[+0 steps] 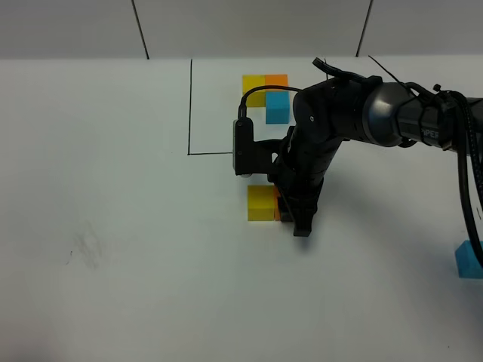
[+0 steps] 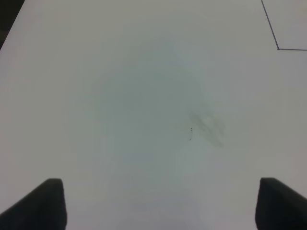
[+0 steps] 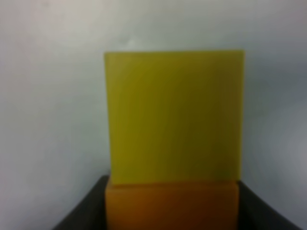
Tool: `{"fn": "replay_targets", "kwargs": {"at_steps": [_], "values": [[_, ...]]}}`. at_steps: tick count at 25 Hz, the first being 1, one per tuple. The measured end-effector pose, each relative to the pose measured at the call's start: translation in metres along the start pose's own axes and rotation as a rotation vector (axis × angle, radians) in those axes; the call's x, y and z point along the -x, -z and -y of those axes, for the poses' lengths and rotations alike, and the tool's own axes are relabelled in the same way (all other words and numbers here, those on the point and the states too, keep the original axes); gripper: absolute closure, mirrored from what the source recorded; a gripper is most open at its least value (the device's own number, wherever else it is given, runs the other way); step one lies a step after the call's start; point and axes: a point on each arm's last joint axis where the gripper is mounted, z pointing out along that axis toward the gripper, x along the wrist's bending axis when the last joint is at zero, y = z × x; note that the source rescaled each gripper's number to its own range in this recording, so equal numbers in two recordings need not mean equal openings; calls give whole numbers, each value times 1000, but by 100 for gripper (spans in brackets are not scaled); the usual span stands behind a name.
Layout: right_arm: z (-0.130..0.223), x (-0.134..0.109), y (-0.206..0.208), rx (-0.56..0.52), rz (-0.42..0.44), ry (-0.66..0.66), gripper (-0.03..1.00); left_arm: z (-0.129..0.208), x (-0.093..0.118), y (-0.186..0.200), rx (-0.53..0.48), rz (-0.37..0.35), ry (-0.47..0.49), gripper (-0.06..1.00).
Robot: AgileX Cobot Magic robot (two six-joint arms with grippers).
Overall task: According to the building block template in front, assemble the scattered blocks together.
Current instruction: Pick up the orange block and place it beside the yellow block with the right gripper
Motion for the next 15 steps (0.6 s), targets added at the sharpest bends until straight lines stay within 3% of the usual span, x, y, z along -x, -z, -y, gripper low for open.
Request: {"fn": "replay_targets", "kwargs": {"at_steps": [13, 15], "values": [[1, 1, -4, -5, 2, -13, 71, 0, 0, 0, 0, 0, 1, 26], [0, 2, -1, -6, 20, -26, 66, 0, 0, 0, 0, 0, 1, 26]]}}
